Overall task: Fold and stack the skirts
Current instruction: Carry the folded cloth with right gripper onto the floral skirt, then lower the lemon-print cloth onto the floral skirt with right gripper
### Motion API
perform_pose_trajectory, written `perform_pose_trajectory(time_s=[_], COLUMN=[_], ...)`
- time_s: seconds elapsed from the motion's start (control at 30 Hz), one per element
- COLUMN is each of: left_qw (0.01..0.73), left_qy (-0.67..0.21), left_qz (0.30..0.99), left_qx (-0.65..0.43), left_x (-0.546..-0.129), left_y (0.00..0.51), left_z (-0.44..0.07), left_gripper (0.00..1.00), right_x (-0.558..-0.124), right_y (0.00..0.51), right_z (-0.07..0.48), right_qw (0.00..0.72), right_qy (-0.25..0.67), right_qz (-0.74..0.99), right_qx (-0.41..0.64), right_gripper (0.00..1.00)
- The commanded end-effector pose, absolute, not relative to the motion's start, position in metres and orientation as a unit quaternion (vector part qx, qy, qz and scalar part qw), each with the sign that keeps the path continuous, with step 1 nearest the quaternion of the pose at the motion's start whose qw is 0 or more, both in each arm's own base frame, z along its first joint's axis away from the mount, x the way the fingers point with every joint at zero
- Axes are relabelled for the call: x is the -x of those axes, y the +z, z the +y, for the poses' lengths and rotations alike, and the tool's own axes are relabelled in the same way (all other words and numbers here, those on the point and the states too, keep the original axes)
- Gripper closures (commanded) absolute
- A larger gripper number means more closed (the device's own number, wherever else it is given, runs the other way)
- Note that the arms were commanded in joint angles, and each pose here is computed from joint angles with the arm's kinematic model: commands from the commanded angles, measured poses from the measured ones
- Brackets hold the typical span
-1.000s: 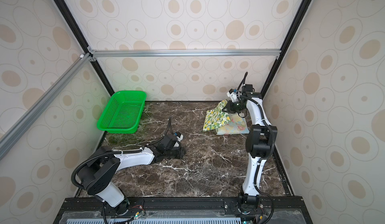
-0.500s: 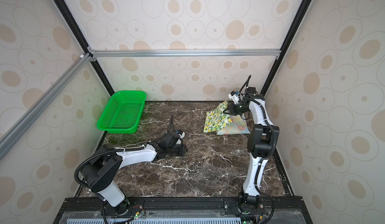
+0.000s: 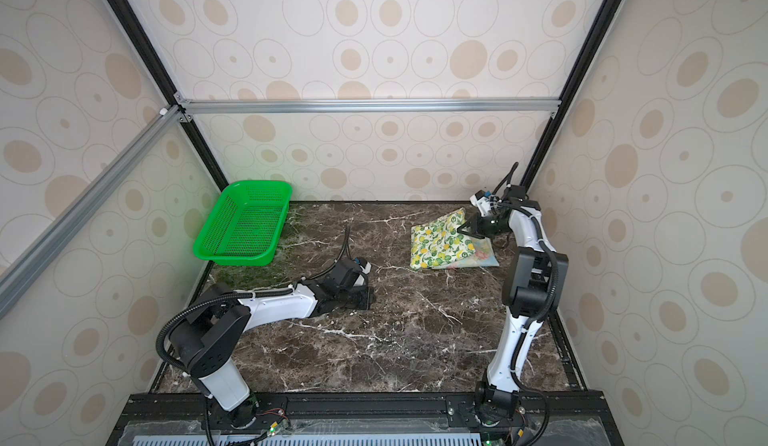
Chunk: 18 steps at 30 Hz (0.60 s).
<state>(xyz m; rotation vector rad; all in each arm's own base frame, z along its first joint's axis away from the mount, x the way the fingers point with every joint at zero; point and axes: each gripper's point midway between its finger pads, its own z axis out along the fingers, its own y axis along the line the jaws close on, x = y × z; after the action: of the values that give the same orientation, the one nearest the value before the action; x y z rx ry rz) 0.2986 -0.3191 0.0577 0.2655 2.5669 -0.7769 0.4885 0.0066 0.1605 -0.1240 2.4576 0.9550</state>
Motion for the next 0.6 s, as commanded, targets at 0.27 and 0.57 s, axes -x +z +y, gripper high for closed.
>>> perform_pose_trajectory(time_s=[0.27, 0.57], left_qw=[0.224, 0.216], left_qy=[-0.277, -0.281], left_qz=[0.93, 0.931], left_qx=[-0.092, -0.086], left_x=[-0.312, -0.316], left_y=[0.067, 0.062], left_z=[-0.326, -0.335], left_gripper=[1.0, 1.0], right_x=[-0.499, -0.49], right_y=[0.196, 0.224], right_z=[-0.019, -0.009], right_qw=[0.303, 0.308], right_qy=[0.452, 0.52], right_qz=[0.838, 0.794], right_qx=[0.049, 0.07], right_gripper=[1.0, 1.0])
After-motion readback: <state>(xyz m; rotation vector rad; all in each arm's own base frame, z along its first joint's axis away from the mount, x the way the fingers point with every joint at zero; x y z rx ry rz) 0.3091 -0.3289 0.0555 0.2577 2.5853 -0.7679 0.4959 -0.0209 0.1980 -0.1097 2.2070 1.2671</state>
